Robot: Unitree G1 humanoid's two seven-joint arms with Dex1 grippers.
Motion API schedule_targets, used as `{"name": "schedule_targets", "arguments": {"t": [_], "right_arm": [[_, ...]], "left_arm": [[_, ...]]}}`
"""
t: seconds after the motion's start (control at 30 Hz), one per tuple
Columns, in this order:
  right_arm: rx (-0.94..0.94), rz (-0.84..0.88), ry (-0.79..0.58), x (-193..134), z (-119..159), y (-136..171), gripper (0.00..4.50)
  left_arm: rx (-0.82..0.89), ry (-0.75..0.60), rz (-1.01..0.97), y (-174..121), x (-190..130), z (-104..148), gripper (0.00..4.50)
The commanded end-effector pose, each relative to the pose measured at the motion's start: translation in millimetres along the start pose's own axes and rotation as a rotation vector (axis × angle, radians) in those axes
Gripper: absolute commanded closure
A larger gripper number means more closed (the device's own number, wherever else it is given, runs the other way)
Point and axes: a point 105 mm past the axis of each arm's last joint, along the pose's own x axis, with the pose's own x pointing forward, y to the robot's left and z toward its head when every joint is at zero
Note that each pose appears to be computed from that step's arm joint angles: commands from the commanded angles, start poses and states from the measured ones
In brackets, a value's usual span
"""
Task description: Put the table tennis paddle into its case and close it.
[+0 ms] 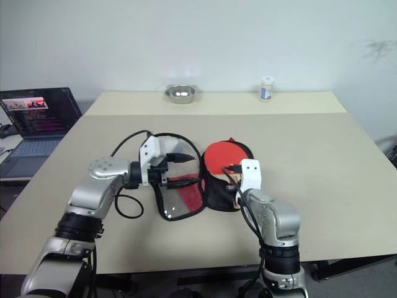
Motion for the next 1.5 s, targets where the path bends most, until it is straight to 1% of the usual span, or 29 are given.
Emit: {"name": "schedule_targets", "arguments": {"t": [0.03,0.07,0.1,0.3,0.4,0.5,0.67,0.73,0.83,1.1,1.33,1.5], "right_arm": [[0.019,0.020,-0.079,2.6,20.7,6.6,2.69],[0.017,0.018,-0.081,3.2,21.1,6.3,2.49],[0.017,0.017,-0.083,3.8,21.6,6.4,2.20],[-0.006,0.049,-0.086,1.7,23.0,14.5,0.08],[-0.026,0.132,-0.102,-10.9,30.2,24.3,0.08],[-0.042,0.190,-0.093,-24.0,31.9,25.0,0.08],[-0.066,0.191,-0.094,-45.1,38.6,-0.3,0.08],[-0.056,0.172,-0.082,-48.9,35.6,-12.5,0.08],[-0.077,0.158,-0.053,-49.5,24.3,-19.2,0.08],[-0.095,0.309,-0.011,-52.8,9.4,9.3,0.08],[-0.106,0.287,0.021,-44.8,-3.1,7.6,0.08],[-0.131,0.274,0.011,-42.9,-3.3,4.3,0.08]], "left_arm": [[0.050,-0.028,0.006,3.3,0.2,13.2,0.52],[0.050,-0.028,0.007,3.2,-0.1,13.0,0.52],[0.050,-0.028,0.008,3.2,-0.4,12.7,0.52],[0.047,-0.030,0.012,2.5,-1.4,11.2,0.52],[0.045,-0.029,0.016,3.2,-3.0,10.1,0.52],[0.038,-0.021,0.023,4.7,-7.0,7.6,0.52],[0.025,0.010,0.047,9.0,-16.5,0.1,0.52],[0.024,0.011,0.053,10.1,-17.3,-0.6,0.52],[0.022,0.008,0.052,9.3,-14.7,-0.7,0.52],[-0.001,0.053,0.060,10.6,-29.8,-10.9,0.52],[-0.001,0.070,0.075,13.1,-35.0,-13.4,0.52],[0.000,0.067,0.077,12.7,-33.7,-12.5,0.52]]}}
